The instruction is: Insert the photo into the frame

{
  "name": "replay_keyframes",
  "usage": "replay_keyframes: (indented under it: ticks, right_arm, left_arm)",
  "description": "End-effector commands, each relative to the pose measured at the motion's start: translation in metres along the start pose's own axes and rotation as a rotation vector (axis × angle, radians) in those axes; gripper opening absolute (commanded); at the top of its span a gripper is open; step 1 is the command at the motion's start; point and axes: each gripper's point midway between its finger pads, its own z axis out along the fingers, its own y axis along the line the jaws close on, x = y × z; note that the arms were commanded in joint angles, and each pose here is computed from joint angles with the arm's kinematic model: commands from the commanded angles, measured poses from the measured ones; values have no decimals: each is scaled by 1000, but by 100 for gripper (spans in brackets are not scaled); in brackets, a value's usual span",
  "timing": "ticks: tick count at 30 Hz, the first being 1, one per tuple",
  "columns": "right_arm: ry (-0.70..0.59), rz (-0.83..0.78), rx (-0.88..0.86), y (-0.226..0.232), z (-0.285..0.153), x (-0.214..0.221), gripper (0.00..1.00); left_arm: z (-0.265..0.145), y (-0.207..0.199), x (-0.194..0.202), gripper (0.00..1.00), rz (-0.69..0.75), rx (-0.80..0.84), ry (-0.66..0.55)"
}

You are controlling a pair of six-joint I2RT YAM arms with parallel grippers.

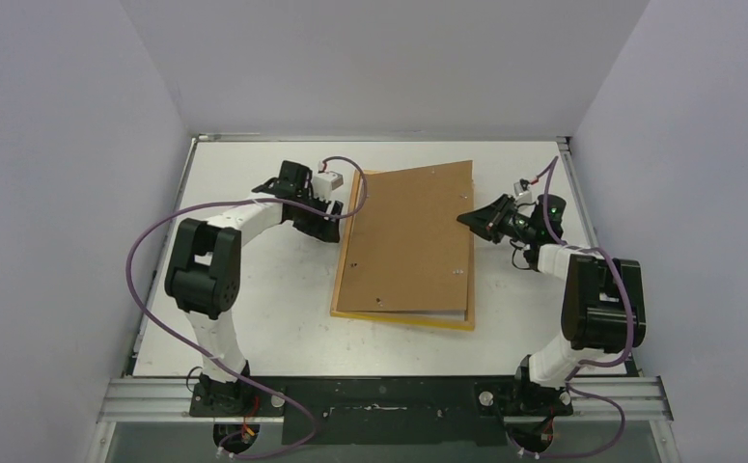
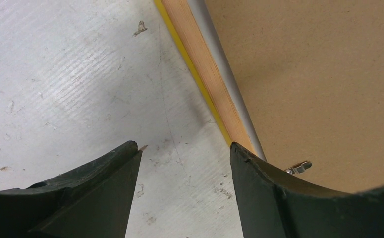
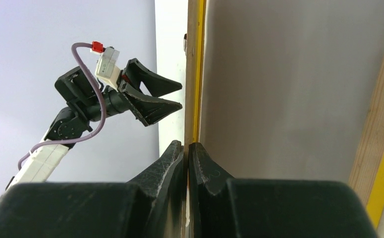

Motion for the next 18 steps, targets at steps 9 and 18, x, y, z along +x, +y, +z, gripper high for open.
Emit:
replay_keyframes:
  ticks: [9,18]
  right_arm:
    - [32,-130,-97,23,5,-15,5]
    - [45,-157,-82,19,10,-23,5]
  left_arm:
    - [4,-2,-16,63,49,2,-26]
    - [8,-4,-18,61,58,17,-25]
